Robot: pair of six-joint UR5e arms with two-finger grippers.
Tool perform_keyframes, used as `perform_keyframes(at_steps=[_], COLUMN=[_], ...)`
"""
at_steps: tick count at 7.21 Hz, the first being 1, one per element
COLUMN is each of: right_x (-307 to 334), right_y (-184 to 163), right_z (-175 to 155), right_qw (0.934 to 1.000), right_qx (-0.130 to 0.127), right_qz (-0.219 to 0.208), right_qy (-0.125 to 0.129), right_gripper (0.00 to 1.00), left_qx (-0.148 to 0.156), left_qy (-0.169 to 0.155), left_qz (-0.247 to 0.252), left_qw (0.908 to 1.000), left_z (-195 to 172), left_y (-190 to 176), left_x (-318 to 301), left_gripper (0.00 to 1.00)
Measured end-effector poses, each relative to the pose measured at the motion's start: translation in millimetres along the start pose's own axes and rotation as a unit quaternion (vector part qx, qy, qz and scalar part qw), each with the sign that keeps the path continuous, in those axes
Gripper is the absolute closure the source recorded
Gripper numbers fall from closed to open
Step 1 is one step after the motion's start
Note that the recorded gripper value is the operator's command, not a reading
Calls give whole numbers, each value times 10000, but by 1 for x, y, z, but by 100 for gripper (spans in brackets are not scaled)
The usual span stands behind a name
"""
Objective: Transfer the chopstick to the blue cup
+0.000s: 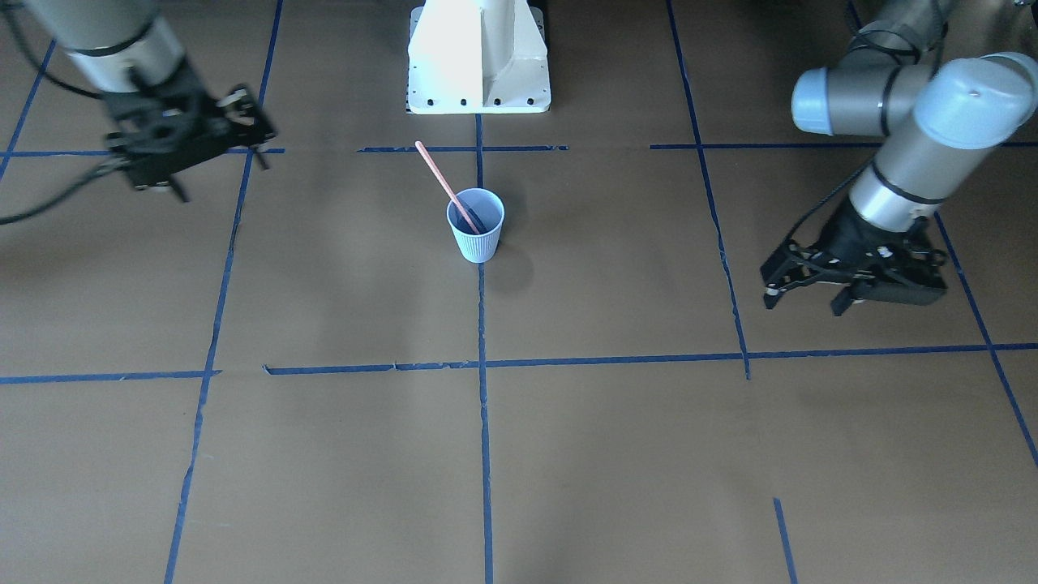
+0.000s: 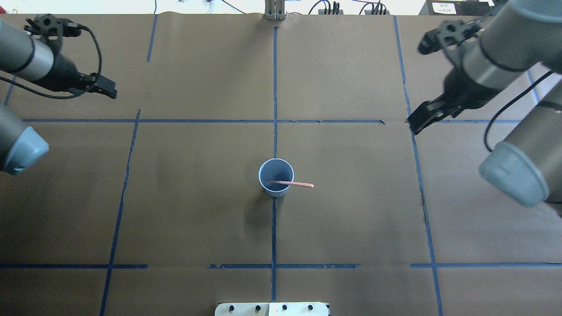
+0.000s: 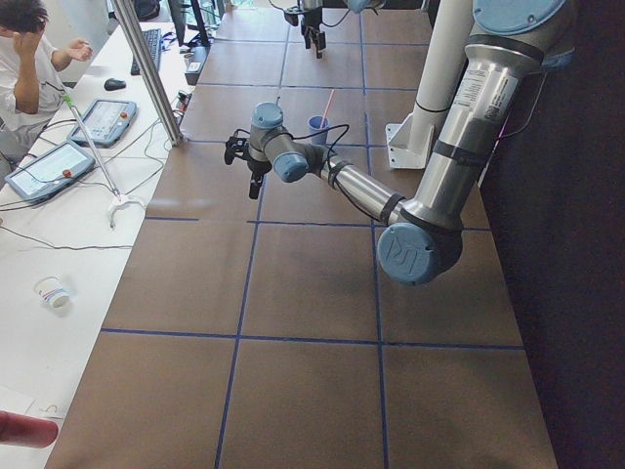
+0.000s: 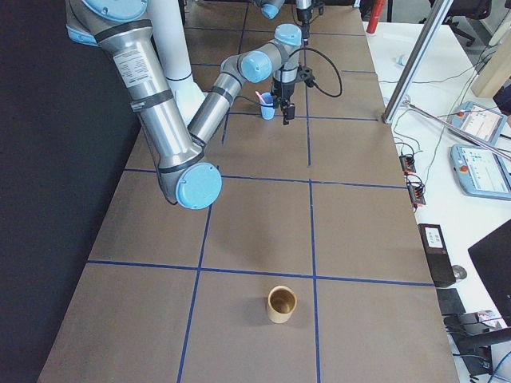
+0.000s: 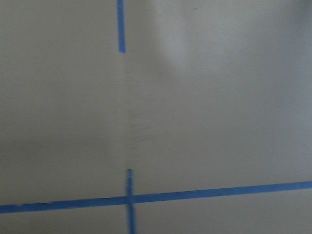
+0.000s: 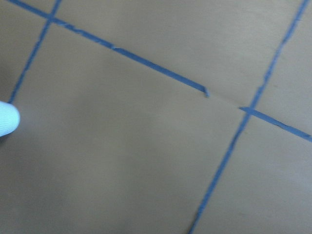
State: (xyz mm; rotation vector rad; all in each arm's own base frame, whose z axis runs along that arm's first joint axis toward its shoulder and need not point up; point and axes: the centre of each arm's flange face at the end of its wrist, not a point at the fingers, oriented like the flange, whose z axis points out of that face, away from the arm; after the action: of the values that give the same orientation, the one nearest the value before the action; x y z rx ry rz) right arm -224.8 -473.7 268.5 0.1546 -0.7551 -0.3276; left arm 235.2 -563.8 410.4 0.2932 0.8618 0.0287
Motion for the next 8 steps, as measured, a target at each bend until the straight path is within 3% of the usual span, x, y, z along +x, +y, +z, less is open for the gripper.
perform_keyframes(at_steps=[1, 2, 5, 6, 8], right_x=[77, 149, 305, 341, 404], right_y=[4, 12, 63, 81, 110], right_z=[-10, -15, -6, -4, 12], right_qw=[9978, 9948, 9925, 9916, 9944], right_qx=[-23, -72, -370, -406, -506], right_qz=[648, 1004, 1136, 1197, 910], right_qy=[96, 143, 260, 261, 198], right_gripper=[0, 0, 0, 0, 0], left_qx=[-64, -185, -673, -824, -930], left_qy=[-108, -193, -253, -252, -253], left_qz=[276, 538, 1047, 1086, 1019], left_qw=[9995, 9982, 9919, 9904, 9901], left_z=[-14, -33, -114, -120, -125], left_y=[-1, -2, -2, 2, 8], left_x=[-54, -108, -244, -268, -291], left_gripper=[0, 0, 0, 0, 0])
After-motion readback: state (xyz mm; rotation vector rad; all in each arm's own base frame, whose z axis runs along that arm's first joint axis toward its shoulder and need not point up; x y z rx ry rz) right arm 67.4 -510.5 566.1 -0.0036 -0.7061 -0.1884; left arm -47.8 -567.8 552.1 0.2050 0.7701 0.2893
